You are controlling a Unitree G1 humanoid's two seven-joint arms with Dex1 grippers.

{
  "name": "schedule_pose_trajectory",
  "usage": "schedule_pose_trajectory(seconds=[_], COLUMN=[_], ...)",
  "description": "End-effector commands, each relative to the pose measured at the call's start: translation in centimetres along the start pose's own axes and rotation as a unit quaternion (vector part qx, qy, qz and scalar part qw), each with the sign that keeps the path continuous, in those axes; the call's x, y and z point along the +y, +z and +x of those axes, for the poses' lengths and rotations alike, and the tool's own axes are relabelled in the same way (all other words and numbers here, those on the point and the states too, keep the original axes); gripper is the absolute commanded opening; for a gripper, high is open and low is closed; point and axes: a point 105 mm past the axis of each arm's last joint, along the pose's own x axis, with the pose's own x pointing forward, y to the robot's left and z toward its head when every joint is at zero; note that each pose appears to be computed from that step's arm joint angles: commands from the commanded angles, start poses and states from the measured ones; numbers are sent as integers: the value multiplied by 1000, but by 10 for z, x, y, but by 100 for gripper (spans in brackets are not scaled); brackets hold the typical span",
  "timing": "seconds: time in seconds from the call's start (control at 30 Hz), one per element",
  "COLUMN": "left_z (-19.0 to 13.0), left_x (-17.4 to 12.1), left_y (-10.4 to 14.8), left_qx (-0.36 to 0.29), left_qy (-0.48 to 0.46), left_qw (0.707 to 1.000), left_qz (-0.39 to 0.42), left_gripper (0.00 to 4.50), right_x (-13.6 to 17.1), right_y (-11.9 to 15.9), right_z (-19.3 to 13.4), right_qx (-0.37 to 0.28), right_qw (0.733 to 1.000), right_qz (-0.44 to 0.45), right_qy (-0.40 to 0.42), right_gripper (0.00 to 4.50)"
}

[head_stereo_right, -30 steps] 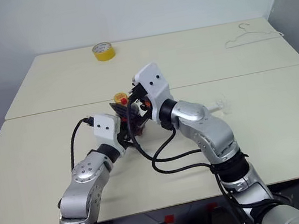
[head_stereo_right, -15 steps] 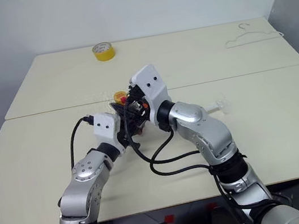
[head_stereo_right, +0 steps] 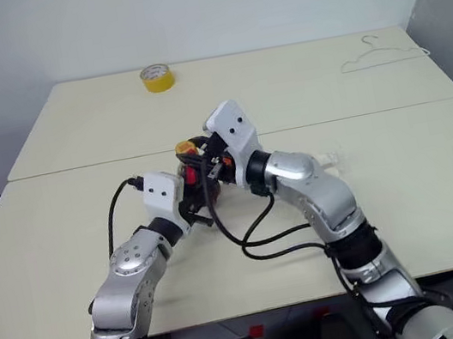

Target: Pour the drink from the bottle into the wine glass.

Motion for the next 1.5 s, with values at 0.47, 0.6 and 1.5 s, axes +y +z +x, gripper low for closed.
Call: schedule_pose_trajectory(seconds=[0.47,0.6,1.5], left_z=[-11,-11,-5], left_x=[1,0,13], left_y=[18,18,23], left_qx=[-33,-32,-50], left_qy=[-2,-4,59], left_qw=[999,999,997], left_qz=[10,9,10], left_gripper=[65,65,64], right_x=[-38,-37,5], right_y=[-3,-5,24], right_z=[10,8,-37], right_qx=[29,33,-55], right_qw=[980,977,991], right_qz=[-107,-110,2], right_qy=[168,178,-125], right_gripper=[123,123,450])
